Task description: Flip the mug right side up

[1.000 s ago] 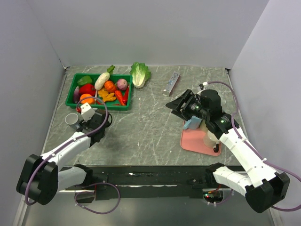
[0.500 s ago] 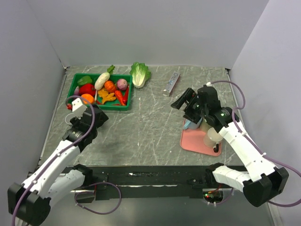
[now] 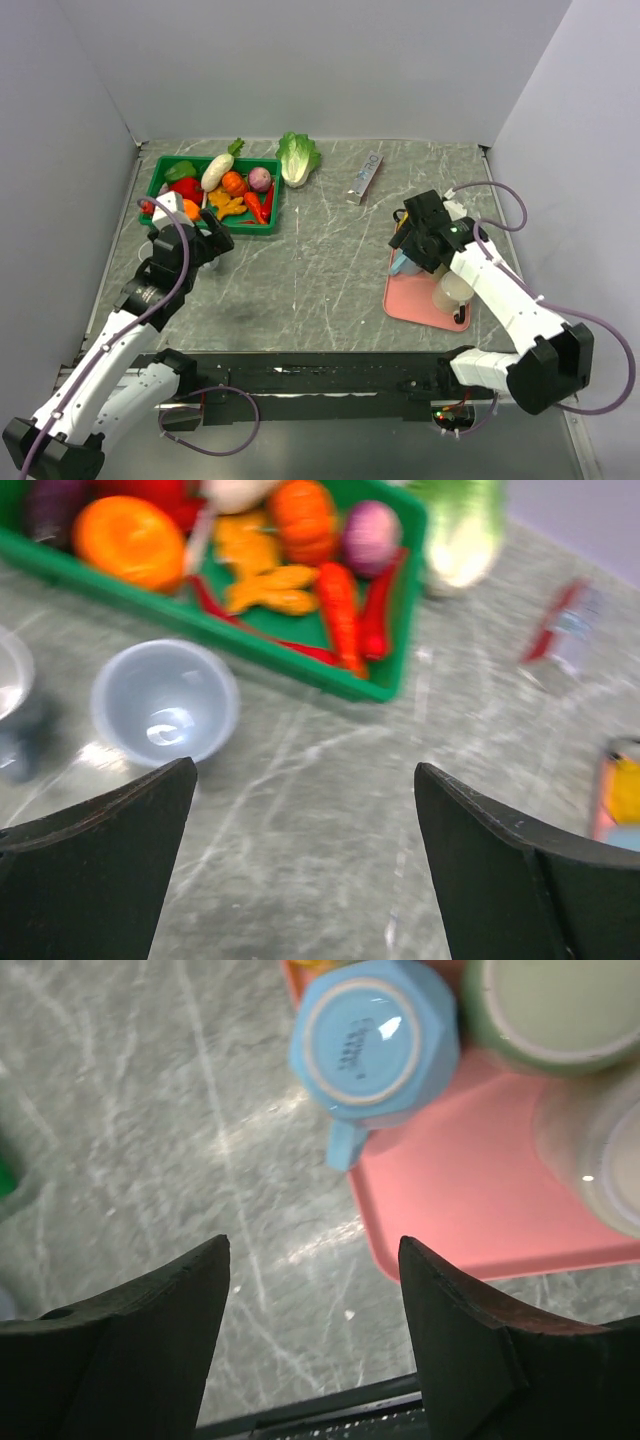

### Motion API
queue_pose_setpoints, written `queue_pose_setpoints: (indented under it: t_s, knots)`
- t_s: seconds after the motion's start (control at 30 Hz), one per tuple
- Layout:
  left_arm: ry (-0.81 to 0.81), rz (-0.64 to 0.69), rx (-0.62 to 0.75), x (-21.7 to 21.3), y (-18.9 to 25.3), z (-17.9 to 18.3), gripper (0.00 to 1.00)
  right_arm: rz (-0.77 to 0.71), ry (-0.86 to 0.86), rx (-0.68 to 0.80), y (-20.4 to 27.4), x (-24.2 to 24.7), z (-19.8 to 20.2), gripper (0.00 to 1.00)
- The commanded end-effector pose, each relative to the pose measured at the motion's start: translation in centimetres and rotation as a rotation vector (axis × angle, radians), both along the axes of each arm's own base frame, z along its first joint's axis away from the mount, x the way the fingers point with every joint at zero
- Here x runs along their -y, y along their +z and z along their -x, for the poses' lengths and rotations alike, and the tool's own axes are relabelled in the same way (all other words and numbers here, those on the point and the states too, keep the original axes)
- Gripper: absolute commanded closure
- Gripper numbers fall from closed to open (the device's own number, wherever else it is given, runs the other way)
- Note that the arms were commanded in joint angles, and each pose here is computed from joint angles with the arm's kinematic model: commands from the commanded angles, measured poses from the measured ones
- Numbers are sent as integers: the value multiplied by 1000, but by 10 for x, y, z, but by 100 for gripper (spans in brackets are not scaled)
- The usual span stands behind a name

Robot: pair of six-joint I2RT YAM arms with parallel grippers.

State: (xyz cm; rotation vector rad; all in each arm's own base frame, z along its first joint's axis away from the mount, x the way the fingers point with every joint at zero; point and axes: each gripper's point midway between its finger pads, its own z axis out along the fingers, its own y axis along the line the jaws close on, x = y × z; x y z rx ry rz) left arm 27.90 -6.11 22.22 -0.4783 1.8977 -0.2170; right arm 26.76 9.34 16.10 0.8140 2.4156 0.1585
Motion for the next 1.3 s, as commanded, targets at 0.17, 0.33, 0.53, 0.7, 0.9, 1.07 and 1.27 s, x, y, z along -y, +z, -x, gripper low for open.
queue_pose_setpoints:
  t_s: [0.17, 0.33, 0.53, 0.7, 0.9, 1.07, 1.27]
  knots:
    - [-257, 55, 158, 48, 74, -14, 4, 109, -41, -73, -47, 7, -22, 26]
    - [-293, 74, 158, 57, 78, -17, 4, 127, -45, -110, -64, 2, -28, 27]
    - [-339, 83, 133, 66, 72, -16, 4, 152, -107, -149, -79, 3, -25, 33]
    - [-345, 86, 132, 68, 68, -18, 4, 183, -165, -152, -83, 11, -25, 43]
    - [-347, 90, 119, 70, 63, -20, 4, 188, -223, -129, -91, 16, -25, 45]
    - [-339, 67, 110, 68, 60, -22, 4, 198, -240, -117, -95, 19, -29, 45]
    - [-341, 82, 111, 70, 61, -23, 4, 210, -253, -118, -98, 20, -31, 59]
